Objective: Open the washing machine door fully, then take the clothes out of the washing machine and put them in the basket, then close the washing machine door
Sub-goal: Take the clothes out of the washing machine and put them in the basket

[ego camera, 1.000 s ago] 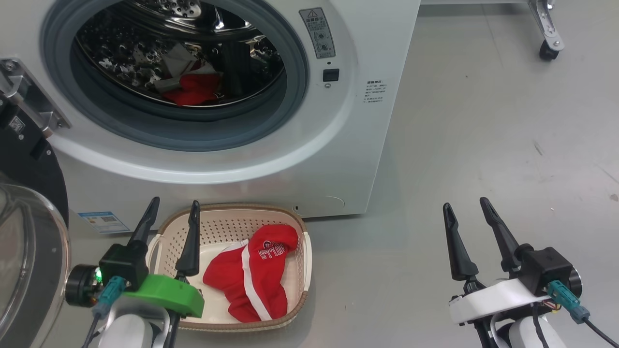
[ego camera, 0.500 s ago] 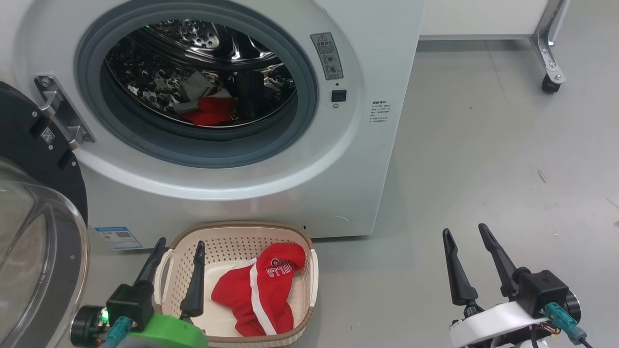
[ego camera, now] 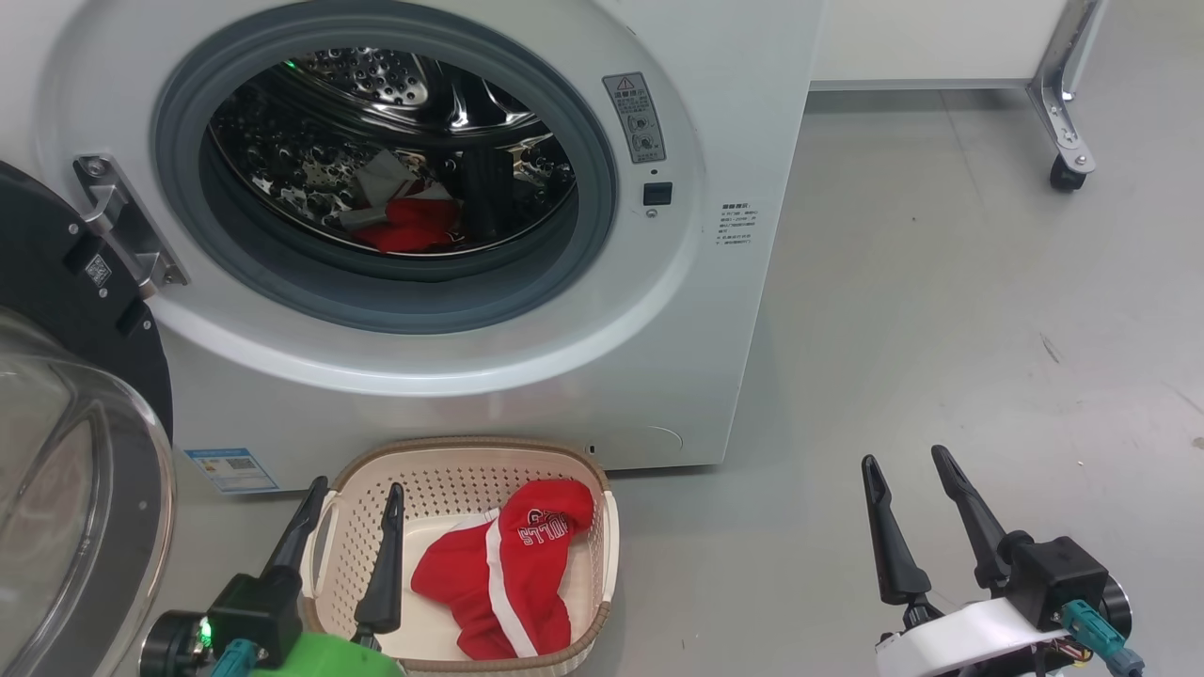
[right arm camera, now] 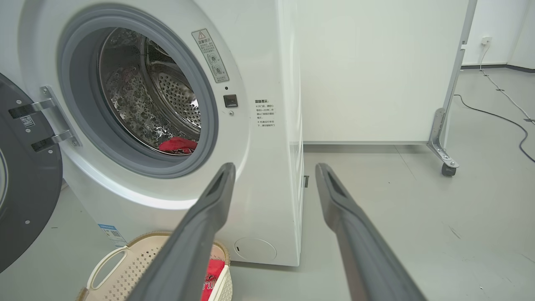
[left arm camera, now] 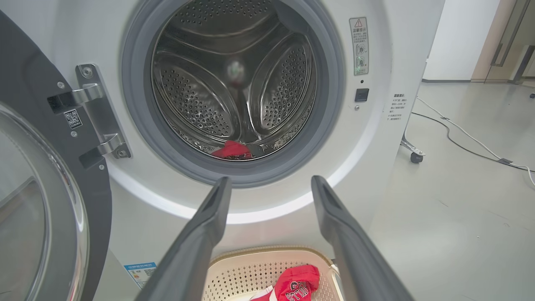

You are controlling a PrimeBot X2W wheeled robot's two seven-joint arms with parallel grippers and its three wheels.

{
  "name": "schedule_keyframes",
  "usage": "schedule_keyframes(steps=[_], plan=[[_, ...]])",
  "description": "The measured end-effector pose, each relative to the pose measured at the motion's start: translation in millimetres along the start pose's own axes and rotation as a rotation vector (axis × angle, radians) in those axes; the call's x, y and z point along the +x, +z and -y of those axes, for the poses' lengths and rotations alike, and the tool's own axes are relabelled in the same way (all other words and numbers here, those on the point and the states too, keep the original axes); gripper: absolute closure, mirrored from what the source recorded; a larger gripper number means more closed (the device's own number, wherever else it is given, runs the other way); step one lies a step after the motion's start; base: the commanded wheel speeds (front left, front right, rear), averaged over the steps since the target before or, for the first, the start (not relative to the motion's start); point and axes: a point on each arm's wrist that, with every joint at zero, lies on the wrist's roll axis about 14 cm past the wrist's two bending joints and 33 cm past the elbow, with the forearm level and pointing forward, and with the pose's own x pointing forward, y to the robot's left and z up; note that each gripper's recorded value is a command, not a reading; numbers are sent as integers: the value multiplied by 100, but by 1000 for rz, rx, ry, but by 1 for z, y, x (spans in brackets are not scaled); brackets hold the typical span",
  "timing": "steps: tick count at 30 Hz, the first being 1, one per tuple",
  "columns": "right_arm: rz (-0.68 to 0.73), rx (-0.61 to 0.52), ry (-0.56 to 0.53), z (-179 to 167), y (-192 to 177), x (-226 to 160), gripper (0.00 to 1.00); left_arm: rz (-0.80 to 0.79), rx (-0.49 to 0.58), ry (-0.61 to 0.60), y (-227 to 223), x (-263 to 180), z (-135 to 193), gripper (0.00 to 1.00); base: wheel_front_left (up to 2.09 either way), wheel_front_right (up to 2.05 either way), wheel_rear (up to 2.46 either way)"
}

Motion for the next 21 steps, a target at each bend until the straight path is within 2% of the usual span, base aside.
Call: schedule_keyframes(steps=[21], plan=[[-12,9,14,-4,-4,7,0,-19,-13,-4,-2,3,3,0,0,0,0]])
